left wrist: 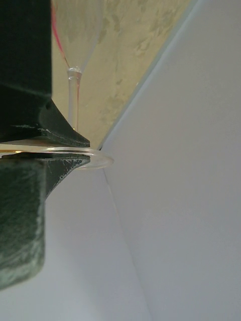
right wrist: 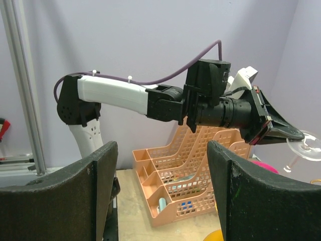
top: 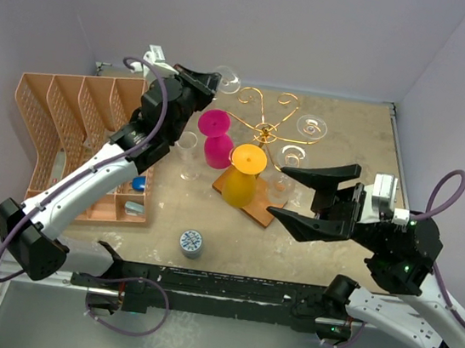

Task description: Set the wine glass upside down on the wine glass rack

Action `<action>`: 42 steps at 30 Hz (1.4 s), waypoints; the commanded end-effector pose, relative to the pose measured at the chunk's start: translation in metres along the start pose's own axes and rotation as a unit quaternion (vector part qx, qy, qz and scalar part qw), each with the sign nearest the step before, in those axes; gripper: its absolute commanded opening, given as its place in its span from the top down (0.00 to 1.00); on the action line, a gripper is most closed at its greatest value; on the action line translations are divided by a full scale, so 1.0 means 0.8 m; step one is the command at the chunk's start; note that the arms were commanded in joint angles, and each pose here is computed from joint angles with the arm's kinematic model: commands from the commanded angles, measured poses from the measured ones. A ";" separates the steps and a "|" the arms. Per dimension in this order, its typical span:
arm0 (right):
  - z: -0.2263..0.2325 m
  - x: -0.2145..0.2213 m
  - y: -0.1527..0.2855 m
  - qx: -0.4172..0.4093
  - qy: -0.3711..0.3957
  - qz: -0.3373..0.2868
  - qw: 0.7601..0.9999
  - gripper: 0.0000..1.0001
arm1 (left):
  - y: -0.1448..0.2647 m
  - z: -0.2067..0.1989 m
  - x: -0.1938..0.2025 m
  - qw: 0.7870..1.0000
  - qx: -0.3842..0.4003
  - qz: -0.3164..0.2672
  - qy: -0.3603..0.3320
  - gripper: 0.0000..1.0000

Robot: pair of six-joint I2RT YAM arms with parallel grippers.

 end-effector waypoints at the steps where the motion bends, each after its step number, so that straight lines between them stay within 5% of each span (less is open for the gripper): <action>1: -0.001 -0.005 0.000 0.008 -0.003 -0.010 1.000 0.27 | 0.012 -0.045 -0.002 0.994 0.089 0.039 0.058 1.00; 20: -0.014 0.001 -0.001 0.042 -0.011 -0.004 0.999 0.27 | 0.030 -0.051 0.024 0.981 0.112 0.122 0.106 1.00; 42: -0.020 0.006 -0.002 0.056 -0.008 0.002 0.998 0.26 | -0.009 -0.073 0.043 0.979 0.130 0.135 0.085 1.00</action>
Point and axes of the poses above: each gripper's point midway between its finger pads, its own y axis back along the fingers, its own z axis along the line the jaws close on, x = y × z, the point moved 4 cm from there along y, back along the fingers, and after that the axes turned 4 degrees about -y, right-handed, at the moved point
